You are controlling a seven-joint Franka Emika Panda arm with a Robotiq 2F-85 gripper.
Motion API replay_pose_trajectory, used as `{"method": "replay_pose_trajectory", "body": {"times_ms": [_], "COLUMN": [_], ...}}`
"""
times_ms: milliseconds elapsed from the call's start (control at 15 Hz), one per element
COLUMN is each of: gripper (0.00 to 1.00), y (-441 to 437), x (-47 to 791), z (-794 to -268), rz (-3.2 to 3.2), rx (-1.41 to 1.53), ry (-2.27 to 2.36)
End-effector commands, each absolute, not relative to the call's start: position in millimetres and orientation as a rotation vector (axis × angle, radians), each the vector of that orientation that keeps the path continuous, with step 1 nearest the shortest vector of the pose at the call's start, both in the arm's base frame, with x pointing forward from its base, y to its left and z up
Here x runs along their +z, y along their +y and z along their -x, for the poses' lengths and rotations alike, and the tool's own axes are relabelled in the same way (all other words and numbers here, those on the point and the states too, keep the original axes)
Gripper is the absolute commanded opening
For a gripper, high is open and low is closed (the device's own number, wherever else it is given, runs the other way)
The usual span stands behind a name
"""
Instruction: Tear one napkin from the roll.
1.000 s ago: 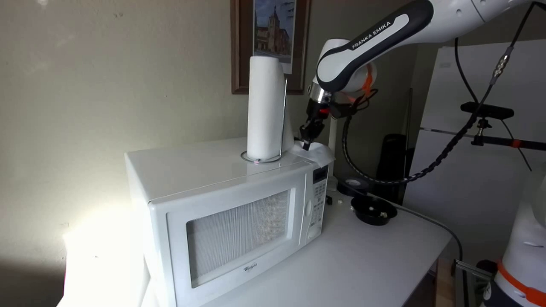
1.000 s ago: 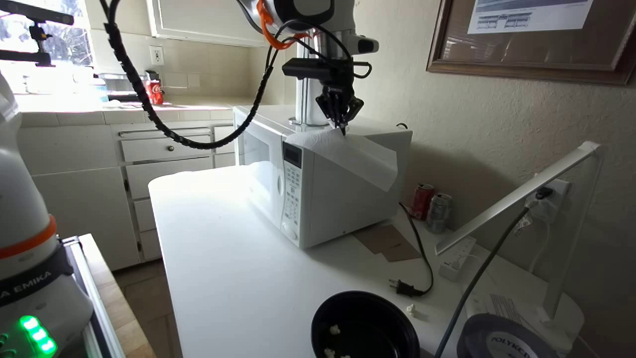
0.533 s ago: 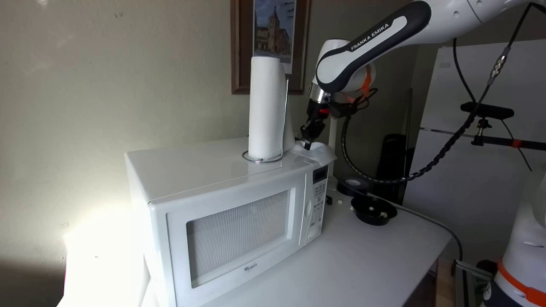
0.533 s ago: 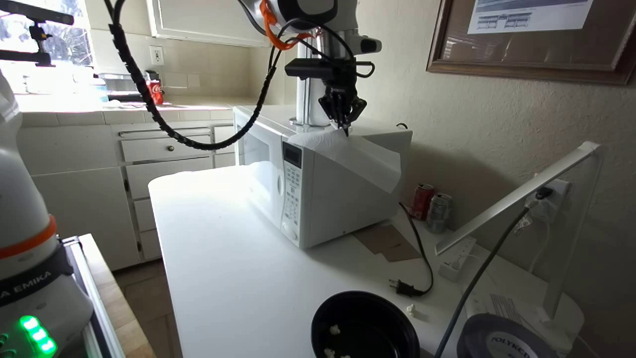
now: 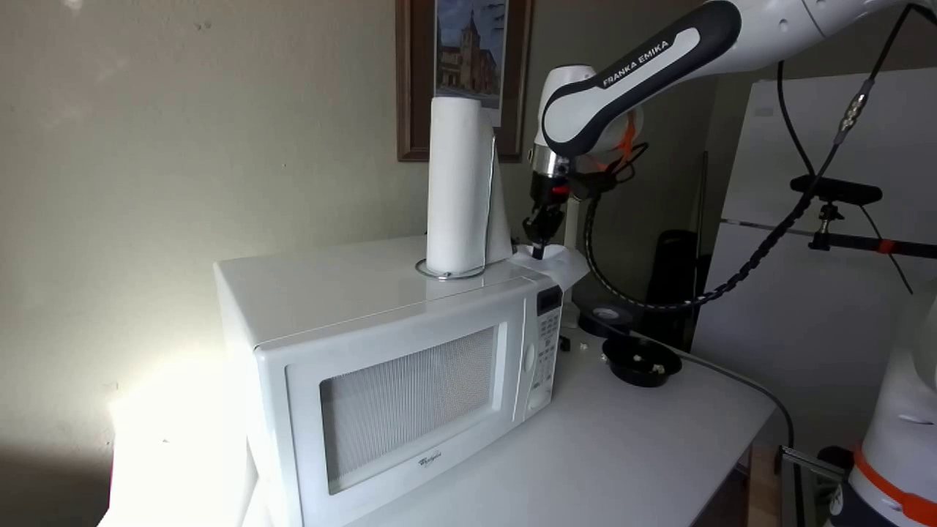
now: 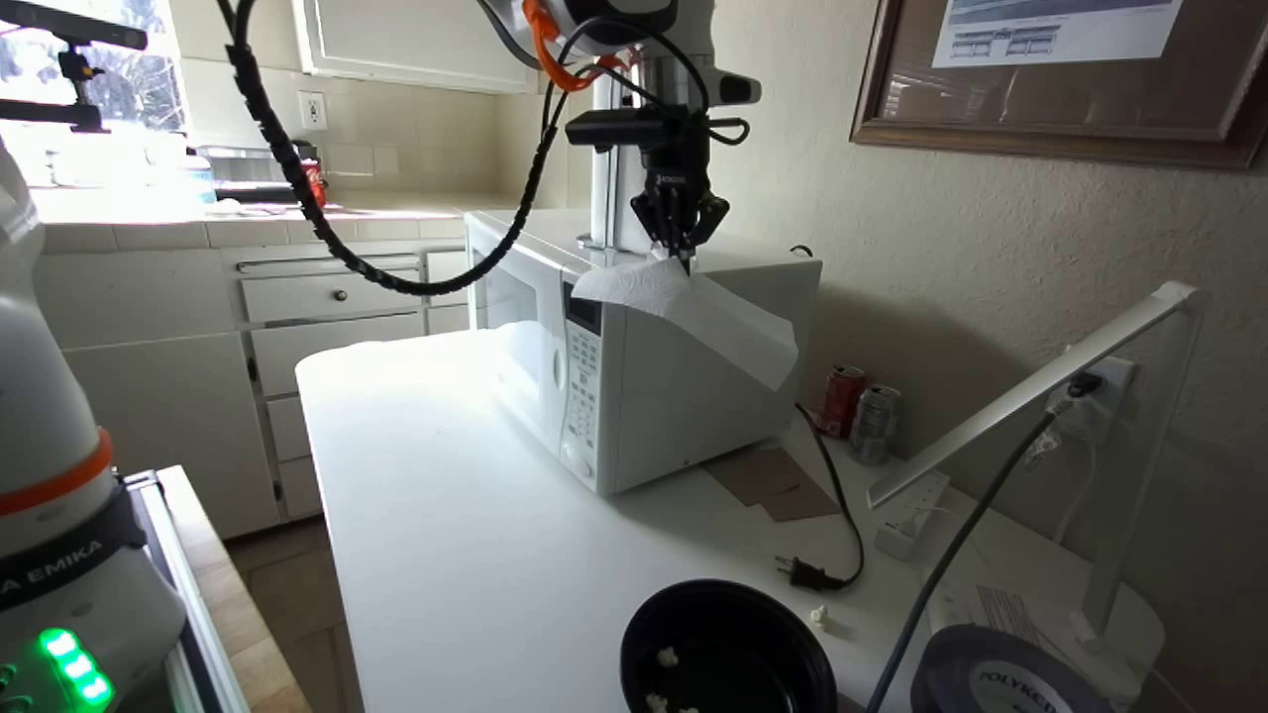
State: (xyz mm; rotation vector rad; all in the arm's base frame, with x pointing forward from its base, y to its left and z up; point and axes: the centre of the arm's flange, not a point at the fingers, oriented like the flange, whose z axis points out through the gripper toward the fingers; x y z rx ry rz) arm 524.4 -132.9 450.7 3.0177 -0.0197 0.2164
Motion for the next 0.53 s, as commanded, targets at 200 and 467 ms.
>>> {"method": "replay_pose_trajectory", "body": {"times_ms": [200, 467], "gripper": [0.0, 0.0], "y": [-136.9, -141.7], "x": [445.3, 454.3], "z": [-525.2, -523.0], "rz": [-2.897, -2.869], "rx": [0.07, 0.045], "ry": [-0.005, 0.012]}}
